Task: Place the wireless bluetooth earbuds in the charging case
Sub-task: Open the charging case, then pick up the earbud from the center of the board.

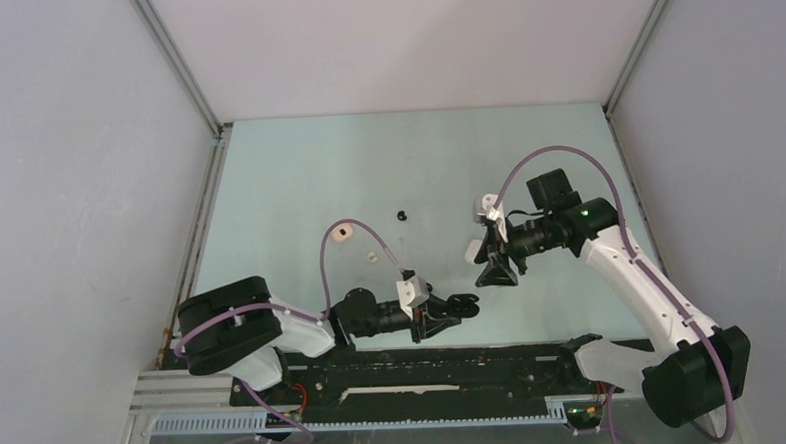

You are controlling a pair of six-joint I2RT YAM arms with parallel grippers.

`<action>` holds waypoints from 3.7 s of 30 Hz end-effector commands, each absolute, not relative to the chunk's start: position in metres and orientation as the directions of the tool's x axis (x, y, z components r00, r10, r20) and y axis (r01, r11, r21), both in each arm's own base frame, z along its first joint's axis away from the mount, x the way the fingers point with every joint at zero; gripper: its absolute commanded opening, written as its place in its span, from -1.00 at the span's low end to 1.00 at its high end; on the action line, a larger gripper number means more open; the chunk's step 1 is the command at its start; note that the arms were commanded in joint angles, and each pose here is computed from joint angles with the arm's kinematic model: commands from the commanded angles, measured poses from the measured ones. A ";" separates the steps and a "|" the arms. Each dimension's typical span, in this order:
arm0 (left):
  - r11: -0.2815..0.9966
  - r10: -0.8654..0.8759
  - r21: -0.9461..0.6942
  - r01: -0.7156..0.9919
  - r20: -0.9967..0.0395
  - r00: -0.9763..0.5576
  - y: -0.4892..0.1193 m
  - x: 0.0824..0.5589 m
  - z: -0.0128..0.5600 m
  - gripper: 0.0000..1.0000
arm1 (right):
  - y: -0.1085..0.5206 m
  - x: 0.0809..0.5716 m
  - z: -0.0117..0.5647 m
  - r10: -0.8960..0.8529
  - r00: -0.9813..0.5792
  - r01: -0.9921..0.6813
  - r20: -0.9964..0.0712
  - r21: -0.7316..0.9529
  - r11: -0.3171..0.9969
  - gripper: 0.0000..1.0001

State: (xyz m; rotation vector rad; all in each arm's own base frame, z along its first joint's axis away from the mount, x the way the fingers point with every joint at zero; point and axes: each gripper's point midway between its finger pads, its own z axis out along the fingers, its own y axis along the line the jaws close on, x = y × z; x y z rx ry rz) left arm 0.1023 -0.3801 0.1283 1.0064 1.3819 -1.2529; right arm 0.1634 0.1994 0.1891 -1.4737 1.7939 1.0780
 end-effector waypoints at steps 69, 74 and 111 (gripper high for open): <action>0.218 -0.082 -0.137 0.966 -0.989 -0.122 -0.325 0.137 0.148 -1.00 | 0.116 0.300 0.032 -0.586 -0.732 -0.673 -0.348 0.230 0.703 -0.22; 0.215 -0.075 -0.140 0.967 -0.989 -0.127 -0.327 0.137 0.146 -0.99 | 0.118 0.297 0.033 -0.588 -0.731 -0.675 -0.347 0.245 0.696 -0.23; 0.196 -0.056 -0.149 0.969 -0.988 -0.141 -0.330 0.134 0.143 -1.00 | 0.106 0.305 0.023 -0.571 -0.755 -0.645 -0.322 0.211 0.735 -0.25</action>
